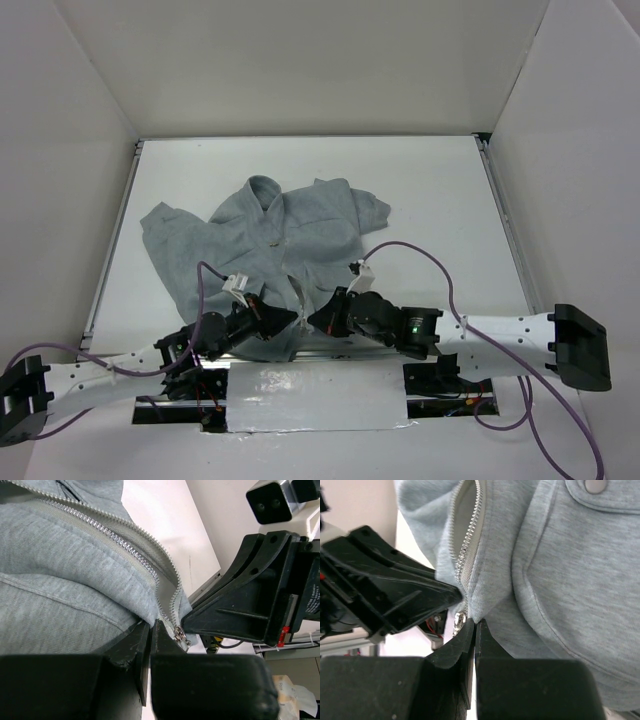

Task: Zip up the jacket

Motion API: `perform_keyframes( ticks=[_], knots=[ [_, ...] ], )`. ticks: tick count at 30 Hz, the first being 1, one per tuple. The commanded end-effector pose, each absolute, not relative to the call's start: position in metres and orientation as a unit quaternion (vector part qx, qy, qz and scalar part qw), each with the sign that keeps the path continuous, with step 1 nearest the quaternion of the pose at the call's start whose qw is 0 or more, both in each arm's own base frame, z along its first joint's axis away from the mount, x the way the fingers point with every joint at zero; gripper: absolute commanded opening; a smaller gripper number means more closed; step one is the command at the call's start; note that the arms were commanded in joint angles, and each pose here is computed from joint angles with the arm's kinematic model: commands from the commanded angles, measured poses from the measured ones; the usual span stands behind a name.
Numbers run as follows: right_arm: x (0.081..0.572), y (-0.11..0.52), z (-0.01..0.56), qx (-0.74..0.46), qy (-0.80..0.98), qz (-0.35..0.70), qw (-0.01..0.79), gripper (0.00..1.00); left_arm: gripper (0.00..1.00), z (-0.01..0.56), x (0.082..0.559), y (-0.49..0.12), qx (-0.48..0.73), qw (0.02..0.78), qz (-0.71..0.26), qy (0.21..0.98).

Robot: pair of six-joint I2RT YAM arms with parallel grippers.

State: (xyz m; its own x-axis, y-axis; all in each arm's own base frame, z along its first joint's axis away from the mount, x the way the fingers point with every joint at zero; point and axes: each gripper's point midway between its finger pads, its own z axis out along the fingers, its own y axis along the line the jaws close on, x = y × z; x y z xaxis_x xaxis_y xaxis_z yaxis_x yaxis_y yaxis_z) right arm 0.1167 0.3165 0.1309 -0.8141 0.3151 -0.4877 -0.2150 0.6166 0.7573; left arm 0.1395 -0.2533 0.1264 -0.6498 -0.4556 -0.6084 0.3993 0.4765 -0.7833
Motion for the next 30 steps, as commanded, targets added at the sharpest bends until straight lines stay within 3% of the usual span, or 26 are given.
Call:
perform_keyframes(
  ticks=[1,30],
  knots=[
    [0.1219,0.3184,0.1418,0.043,0.847,0.425,0.316,0.00,0.00,0.0665,0.1260,-0.2343,0.004,0.406,-0.477,0.779],
    [0.1257,0.3157,0.1400,0.082,0.855,0.399,0.320,0.00,0.00,0.0630,0.1236,-0.2325,0.003,0.412,-0.481,0.774]
  ],
)
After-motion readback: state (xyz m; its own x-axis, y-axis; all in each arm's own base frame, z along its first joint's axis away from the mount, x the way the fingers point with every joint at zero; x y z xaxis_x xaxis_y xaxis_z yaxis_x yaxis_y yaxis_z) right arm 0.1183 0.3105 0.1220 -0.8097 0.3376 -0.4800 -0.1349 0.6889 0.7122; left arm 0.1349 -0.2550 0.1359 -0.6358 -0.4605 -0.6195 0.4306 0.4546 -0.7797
